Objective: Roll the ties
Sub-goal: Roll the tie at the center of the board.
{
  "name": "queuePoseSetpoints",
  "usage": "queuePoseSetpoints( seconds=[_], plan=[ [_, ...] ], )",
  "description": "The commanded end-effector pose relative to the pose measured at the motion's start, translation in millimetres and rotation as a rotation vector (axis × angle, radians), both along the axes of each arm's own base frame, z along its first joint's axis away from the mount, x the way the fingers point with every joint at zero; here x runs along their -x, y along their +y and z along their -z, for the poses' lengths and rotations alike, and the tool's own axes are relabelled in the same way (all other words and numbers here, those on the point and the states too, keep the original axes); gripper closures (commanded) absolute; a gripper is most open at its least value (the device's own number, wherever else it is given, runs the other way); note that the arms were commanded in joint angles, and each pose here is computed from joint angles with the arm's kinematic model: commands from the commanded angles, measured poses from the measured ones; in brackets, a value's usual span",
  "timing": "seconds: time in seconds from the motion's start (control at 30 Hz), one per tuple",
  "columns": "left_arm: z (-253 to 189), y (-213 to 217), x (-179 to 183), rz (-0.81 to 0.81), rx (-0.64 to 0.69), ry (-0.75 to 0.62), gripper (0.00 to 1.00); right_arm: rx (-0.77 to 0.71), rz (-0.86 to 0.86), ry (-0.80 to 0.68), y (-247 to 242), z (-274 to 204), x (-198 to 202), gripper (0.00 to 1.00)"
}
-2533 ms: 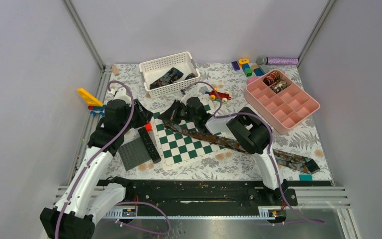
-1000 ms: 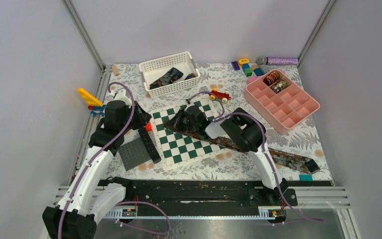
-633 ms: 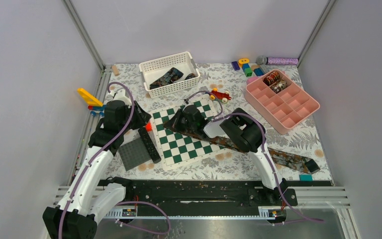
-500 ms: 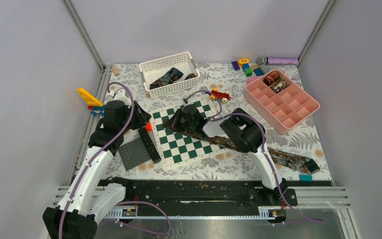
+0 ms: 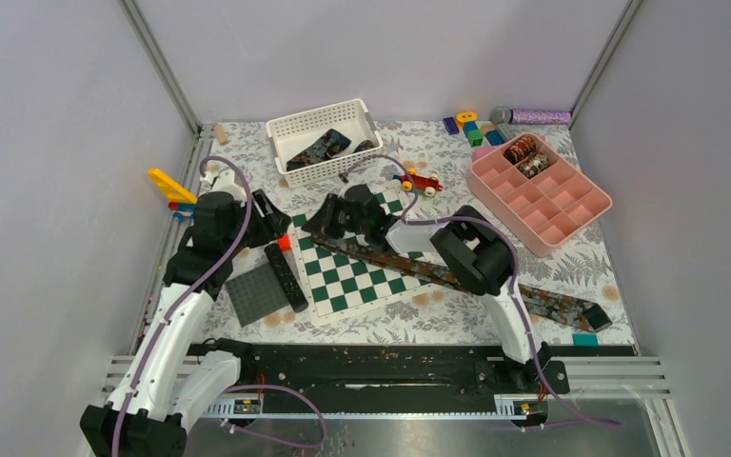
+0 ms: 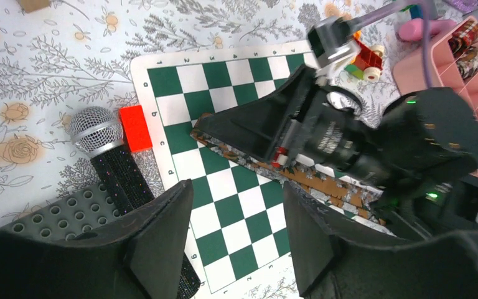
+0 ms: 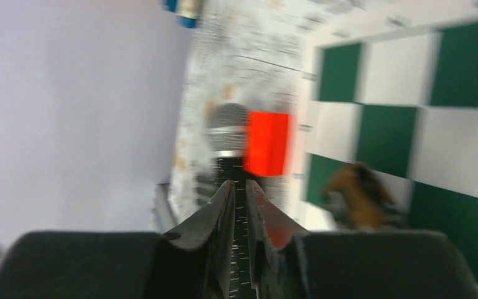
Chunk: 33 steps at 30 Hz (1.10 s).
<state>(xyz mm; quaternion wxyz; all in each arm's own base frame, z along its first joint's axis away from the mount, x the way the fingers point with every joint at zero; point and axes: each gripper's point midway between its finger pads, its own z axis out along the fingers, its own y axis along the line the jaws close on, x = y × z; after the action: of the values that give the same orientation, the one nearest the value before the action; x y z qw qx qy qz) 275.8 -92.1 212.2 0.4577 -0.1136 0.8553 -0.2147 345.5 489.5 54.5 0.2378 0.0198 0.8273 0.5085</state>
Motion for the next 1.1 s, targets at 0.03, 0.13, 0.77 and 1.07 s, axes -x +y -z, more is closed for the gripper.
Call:
queuePoseSetpoints(
  seconds=[0.03,0.13,0.77,1.07],
  plan=[
    [-61,8,-5,-0.039,0.013,-0.15,0.38,-0.287,-0.085,-0.307,3,-204,4,0.78],
    [-72,11,-8,-0.062,0.017,-0.179,0.32,-0.285,-0.041,-0.328,-30,-236,4,0.74],
    [13,-37,-76,0.002,0.266,-0.133,0.22,0.371,-0.055,-0.049,-140,-56,50,0.96],
    [74,-36,-101,-0.073,0.294,-0.061,0.22,0.364,-0.088,0.016,-120,-39,40,1.0]
  ],
)
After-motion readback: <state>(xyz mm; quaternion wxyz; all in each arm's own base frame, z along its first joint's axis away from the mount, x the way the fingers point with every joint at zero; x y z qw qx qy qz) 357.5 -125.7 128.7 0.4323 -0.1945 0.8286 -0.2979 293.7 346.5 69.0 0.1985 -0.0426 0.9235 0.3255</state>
